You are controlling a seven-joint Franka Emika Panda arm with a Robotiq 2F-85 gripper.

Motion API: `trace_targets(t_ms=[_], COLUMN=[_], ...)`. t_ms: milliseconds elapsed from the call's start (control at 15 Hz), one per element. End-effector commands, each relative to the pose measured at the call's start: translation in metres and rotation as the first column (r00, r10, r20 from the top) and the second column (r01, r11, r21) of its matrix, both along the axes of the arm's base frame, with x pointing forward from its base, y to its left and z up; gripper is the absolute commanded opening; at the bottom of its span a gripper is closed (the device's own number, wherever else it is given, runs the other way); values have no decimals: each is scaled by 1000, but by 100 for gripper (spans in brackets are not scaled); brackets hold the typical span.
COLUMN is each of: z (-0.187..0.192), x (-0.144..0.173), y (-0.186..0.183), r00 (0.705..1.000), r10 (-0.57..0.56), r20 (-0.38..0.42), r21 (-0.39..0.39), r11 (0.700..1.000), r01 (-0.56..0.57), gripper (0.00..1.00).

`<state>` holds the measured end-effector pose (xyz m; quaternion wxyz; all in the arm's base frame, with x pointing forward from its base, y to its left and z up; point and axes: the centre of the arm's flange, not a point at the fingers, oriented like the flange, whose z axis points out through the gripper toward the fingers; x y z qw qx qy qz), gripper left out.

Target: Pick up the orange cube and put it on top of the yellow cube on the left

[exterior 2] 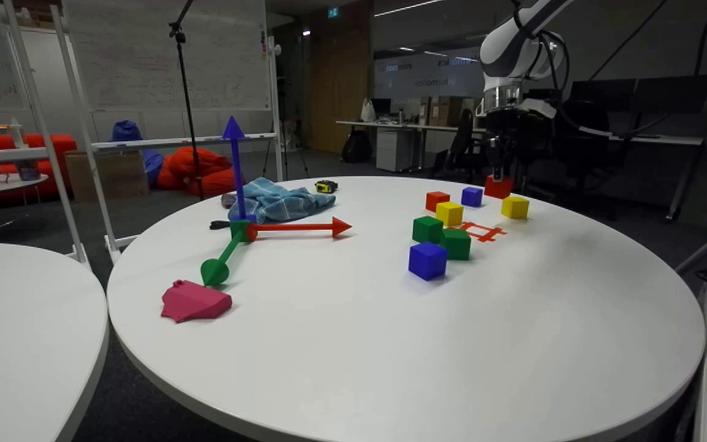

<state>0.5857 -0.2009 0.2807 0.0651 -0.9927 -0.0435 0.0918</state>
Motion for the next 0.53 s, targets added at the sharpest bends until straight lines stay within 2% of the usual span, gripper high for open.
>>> trace_targets(t_ms=[0, 467], z=[29, 80], x=[-20, -28], y=[17, 48], r00=[999, 999], r10=[27, 51], r20=[-36, -18], r21=[15, -21], r11=[1000, 998], r01=[-27, -52], gripper=[29, 29])
